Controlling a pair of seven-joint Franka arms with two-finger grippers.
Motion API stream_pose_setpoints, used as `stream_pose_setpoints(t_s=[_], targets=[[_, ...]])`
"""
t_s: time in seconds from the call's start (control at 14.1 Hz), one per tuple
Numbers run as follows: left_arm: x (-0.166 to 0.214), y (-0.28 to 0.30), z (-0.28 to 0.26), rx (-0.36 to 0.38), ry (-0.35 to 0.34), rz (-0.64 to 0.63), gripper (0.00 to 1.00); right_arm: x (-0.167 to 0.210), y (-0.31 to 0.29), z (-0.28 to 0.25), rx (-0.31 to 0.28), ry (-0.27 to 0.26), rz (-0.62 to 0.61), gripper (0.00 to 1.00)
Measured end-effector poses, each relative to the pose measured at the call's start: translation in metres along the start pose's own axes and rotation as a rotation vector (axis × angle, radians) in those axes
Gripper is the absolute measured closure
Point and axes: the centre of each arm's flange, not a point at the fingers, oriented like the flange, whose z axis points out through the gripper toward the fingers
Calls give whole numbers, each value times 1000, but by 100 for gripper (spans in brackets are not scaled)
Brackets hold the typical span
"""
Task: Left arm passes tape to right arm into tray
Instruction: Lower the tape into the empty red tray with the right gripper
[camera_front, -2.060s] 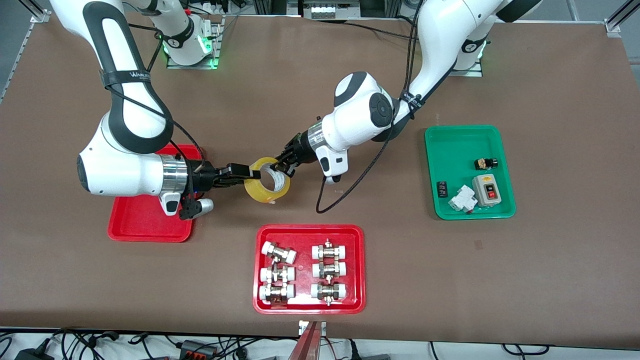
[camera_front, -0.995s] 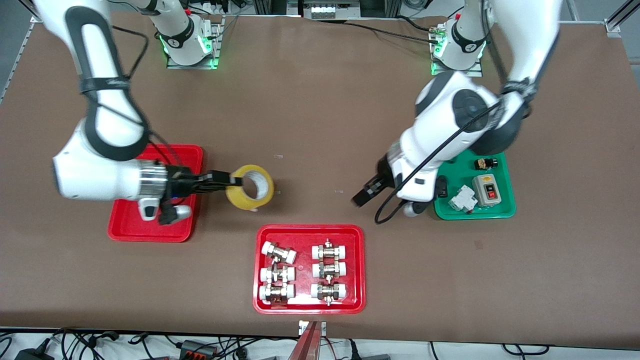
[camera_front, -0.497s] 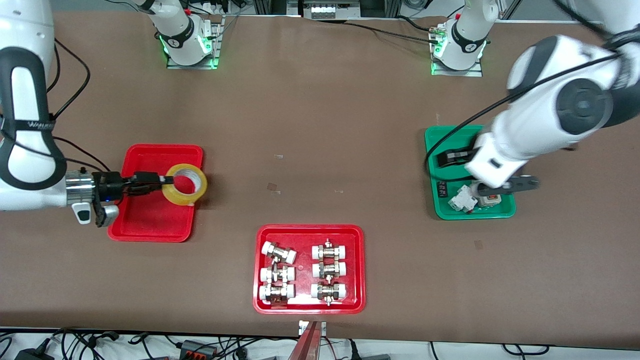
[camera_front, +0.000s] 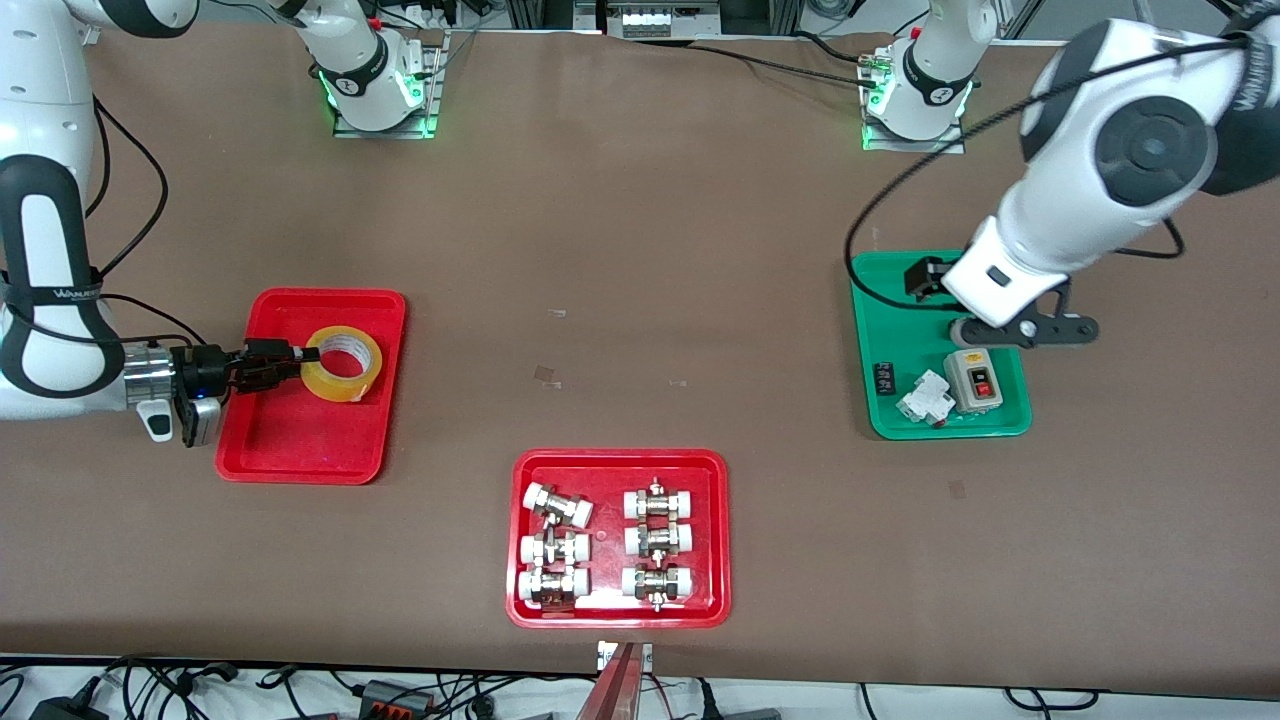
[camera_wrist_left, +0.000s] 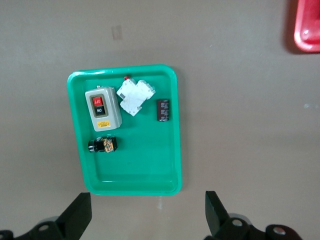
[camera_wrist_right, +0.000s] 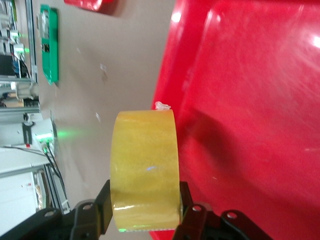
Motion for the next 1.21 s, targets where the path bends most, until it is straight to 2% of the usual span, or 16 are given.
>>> stream_pose_setpoints(t_s=[0.28, 0.36, 0.64, 0.99, 1.21], targets=[[-26, -5, -2, 39, 15, -12, 0, 0, 3, 1, -39, -35, -33, 45], [-26, -11, -6, 39, 22, -24, 0, 2, 4, -1, -69, -48, -42, 41], [-16, -41, -14, 23, 40, -73, 0, 11, 12, -5, -251, -99, -151, 1], [0, -70, -27, -2, 40, -113, 0, 34, -16, -15, -418, -185, -246, 0], [7, -85, -38, -16, 60, -118, 0, 55, -80, -40, -571, -217, -222, 0]])
